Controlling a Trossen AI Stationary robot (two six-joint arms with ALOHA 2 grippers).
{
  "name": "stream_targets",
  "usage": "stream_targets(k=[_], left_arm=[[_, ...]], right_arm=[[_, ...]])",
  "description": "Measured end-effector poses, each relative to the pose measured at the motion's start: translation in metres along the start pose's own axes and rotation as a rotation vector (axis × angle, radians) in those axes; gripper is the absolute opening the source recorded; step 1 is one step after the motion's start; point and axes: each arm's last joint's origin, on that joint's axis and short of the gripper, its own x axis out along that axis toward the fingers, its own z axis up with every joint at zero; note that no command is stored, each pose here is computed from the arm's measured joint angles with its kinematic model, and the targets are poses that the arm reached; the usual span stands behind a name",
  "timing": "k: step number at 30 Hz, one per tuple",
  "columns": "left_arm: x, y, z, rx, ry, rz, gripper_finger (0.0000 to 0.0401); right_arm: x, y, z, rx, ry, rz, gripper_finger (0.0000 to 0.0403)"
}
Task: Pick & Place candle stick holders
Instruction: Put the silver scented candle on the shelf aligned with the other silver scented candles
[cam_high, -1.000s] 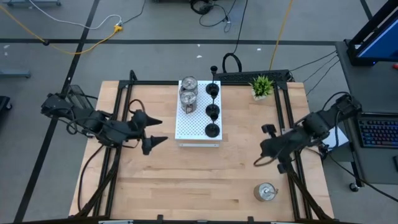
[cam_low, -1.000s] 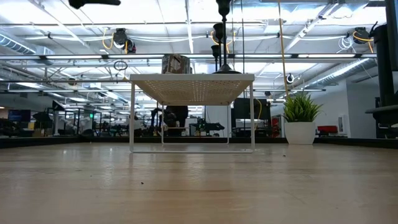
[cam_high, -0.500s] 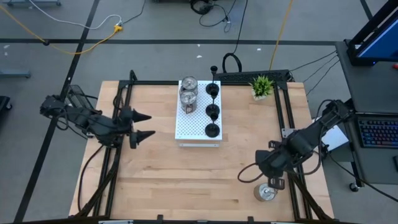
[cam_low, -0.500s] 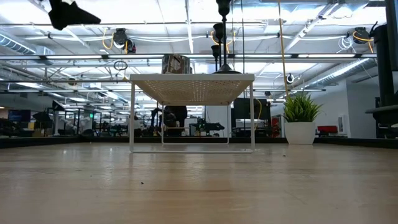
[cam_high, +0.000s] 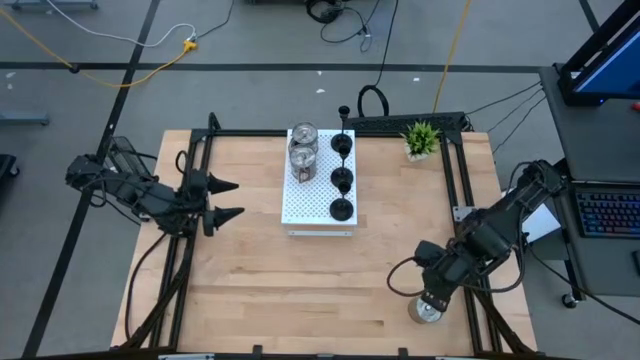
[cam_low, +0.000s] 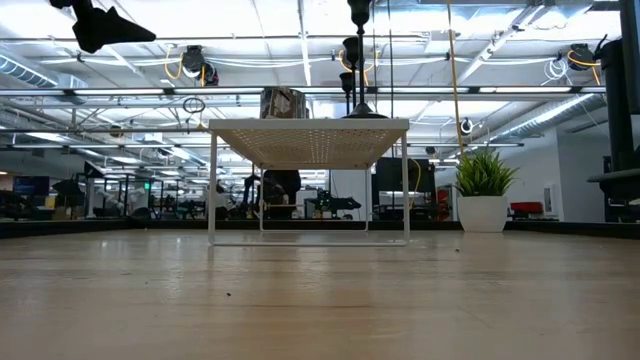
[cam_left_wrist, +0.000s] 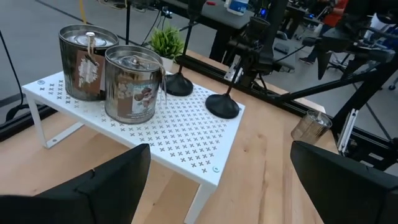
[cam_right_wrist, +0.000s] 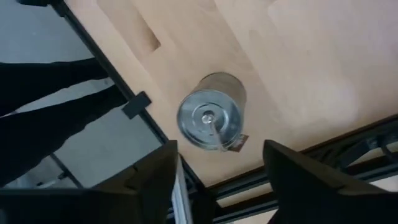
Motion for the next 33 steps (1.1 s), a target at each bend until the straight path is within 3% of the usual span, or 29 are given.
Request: stream_targets(k=[7, 13, 21, 33], left_arm=[[0.000, 0.000, 0.000, -0.001, 0.001, 0.000, 0.0395], [0.000, 0.000, 0.000, -0.006, 0.001, -0.001, 0.0395], [0.000, 0.000, 0.000, -0.012, 0.001, -0.001, 0.0395], [0.000, 0.000, 0.000, -0.012, 0.001, -0.002, 0.0395]], right_arm=[[0.003, 0.003, -0.003, -0.013, 0.025, 0.023, 0.0269], [0.003, 0.004, -0.002, -0.069, 0.020, 0.039, 0.0267], [0.003, 0.009, -0.001, -0.048, 0.010, 0.093, 0.0272], [0.004, 0.010, -0.001, 0.030, 0.013, 0.087, 0.0394]])
